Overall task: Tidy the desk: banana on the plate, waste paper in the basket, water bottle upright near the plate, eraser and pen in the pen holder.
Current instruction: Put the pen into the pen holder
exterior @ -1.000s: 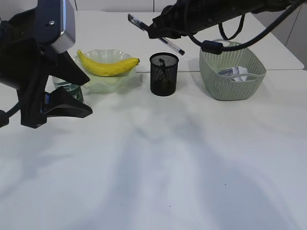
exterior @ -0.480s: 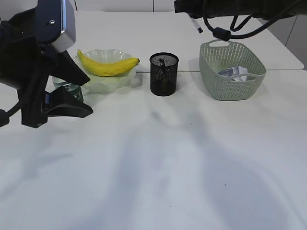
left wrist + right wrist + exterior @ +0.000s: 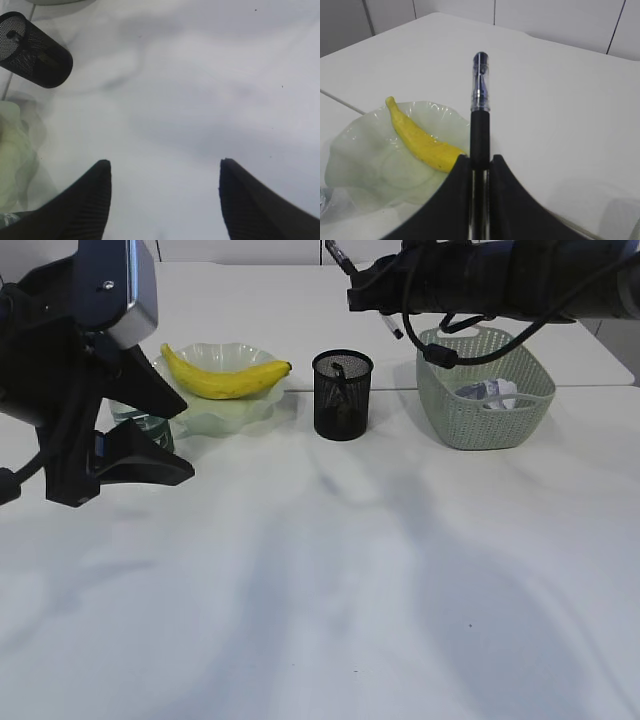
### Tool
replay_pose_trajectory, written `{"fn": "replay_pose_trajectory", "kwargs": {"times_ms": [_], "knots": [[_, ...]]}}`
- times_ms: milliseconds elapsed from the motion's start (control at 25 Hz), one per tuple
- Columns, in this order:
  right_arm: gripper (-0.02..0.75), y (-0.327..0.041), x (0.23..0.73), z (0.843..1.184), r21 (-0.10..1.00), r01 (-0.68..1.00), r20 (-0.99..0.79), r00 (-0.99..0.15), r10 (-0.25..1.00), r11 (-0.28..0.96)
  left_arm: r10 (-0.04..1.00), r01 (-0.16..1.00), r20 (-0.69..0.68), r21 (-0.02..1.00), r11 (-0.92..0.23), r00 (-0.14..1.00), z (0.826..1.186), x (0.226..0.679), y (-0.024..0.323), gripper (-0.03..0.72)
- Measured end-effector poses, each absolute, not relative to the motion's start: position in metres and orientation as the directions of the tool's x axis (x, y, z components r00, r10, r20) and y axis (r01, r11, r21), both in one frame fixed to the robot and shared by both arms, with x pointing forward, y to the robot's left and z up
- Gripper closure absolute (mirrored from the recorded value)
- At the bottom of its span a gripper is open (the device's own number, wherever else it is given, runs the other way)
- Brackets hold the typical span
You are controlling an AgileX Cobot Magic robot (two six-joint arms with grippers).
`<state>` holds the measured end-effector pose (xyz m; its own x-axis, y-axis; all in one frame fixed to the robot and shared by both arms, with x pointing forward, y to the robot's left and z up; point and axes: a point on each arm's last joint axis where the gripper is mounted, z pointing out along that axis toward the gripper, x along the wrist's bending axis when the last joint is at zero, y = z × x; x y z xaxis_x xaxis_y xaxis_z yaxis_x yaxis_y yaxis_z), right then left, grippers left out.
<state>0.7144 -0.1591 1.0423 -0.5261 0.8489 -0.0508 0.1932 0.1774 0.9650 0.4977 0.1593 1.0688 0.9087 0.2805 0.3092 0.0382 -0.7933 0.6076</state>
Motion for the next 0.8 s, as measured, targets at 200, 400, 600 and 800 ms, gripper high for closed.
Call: {"fn": "replay_pose_trajectory", "kwargs": {"times_ms": [200, 400, 600, 800], "knots": [[0.690, -0.1569, 0.7161, 1.0338, 0.961, 0.188, -0.067, -0.548, 0.834, 0.201, 0.280, 0.043, 0.303, 0.605, -0.795, 0.911, 1.0664, 0.4989, 0.1588, 0.204], [0.690, -0.1565, 0.7159, 1.0340, 0.962, 0.186, -0.068, -0.552, 0.831, 0.202, 0.279, 0.045, 0.301, 0.604, -0.796, 0.912, 1.0654, 0.4995, 0.1585, 0.204], [0.690, -0.1562, 0.7158, 1.0341, 0.962, 0.184, -0.067, -0.555, 0.829, 0.201, 0.283, 0.049, 0.298, 0.605, -0.795, 0.912, 1.0654, 0.4995, 0.1585, 0.204], [0.690, -0.1561, 0.7157, 1.0341, 0.962, 0.184, -0.066, -0.557, 0.828, 0.200, 0.285, 0.052, 0.296, 0.606, -0.794, 0.912, 1.0654, 0.4995, 0.1585, 0.204]]}}
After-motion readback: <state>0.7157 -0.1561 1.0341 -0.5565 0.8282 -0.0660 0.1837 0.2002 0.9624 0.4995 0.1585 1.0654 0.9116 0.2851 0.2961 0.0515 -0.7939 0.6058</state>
